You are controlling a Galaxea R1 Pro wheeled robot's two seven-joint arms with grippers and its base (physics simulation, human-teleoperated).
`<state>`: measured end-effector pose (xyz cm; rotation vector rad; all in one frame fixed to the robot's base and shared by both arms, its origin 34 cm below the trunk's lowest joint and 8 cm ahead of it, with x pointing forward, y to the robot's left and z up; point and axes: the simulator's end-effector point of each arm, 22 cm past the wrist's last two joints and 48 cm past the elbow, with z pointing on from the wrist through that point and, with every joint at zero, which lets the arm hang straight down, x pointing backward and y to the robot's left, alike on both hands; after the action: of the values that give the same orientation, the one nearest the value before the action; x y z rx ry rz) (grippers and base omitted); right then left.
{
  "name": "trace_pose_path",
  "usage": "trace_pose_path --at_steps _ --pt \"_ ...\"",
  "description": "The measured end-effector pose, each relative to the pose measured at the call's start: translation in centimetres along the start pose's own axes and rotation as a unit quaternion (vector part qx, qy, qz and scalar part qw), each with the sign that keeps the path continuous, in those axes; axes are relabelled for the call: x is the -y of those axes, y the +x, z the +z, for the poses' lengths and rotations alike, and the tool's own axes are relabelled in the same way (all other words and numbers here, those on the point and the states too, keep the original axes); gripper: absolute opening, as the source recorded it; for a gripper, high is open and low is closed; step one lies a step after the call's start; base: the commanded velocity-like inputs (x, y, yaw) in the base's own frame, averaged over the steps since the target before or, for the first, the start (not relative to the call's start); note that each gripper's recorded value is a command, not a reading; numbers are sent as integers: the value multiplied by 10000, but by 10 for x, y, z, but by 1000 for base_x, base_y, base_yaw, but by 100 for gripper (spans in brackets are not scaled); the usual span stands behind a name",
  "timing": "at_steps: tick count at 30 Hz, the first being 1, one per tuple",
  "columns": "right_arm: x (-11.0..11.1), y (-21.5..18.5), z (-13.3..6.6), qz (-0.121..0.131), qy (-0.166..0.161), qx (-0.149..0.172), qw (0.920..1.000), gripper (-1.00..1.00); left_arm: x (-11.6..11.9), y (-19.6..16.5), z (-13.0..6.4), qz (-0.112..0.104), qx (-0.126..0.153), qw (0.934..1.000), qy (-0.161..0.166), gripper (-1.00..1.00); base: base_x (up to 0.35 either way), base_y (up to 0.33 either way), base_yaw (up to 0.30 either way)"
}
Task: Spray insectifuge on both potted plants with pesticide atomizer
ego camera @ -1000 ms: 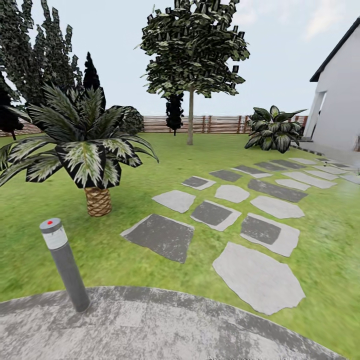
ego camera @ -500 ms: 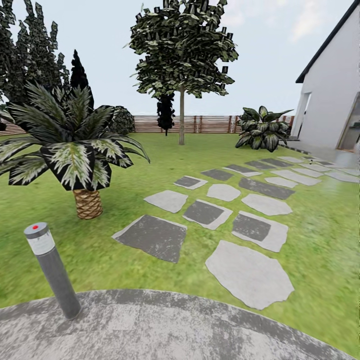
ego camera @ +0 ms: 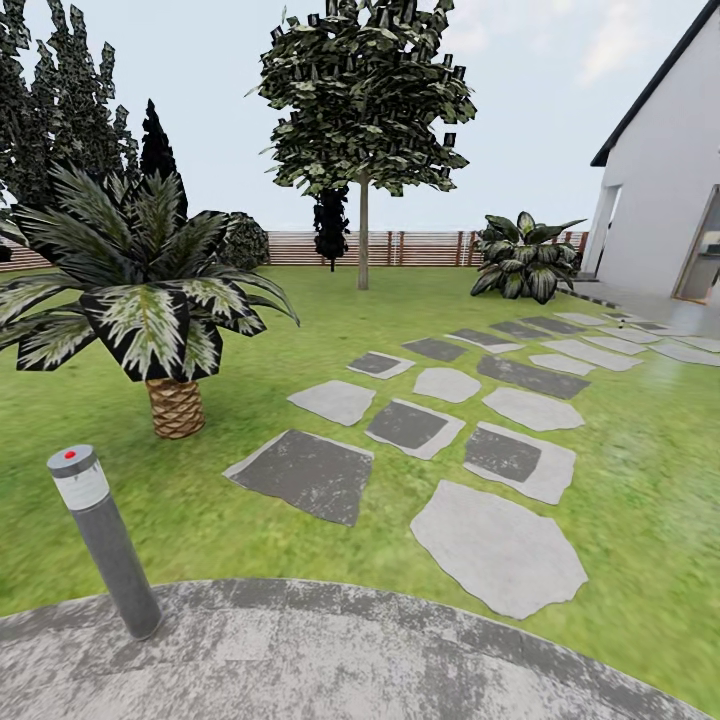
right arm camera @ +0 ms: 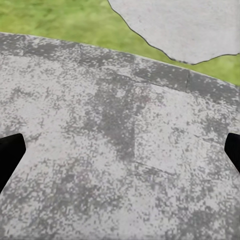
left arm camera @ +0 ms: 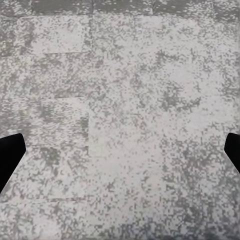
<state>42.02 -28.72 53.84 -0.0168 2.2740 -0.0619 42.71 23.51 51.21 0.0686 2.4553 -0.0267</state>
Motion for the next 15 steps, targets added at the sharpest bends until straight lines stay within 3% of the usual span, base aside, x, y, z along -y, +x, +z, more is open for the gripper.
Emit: trace_pose_path --at_steps 15 --pt "0 0 0 1 1 1 10000 100 0 0 0 1 2 10000 1 100 0 0 0"
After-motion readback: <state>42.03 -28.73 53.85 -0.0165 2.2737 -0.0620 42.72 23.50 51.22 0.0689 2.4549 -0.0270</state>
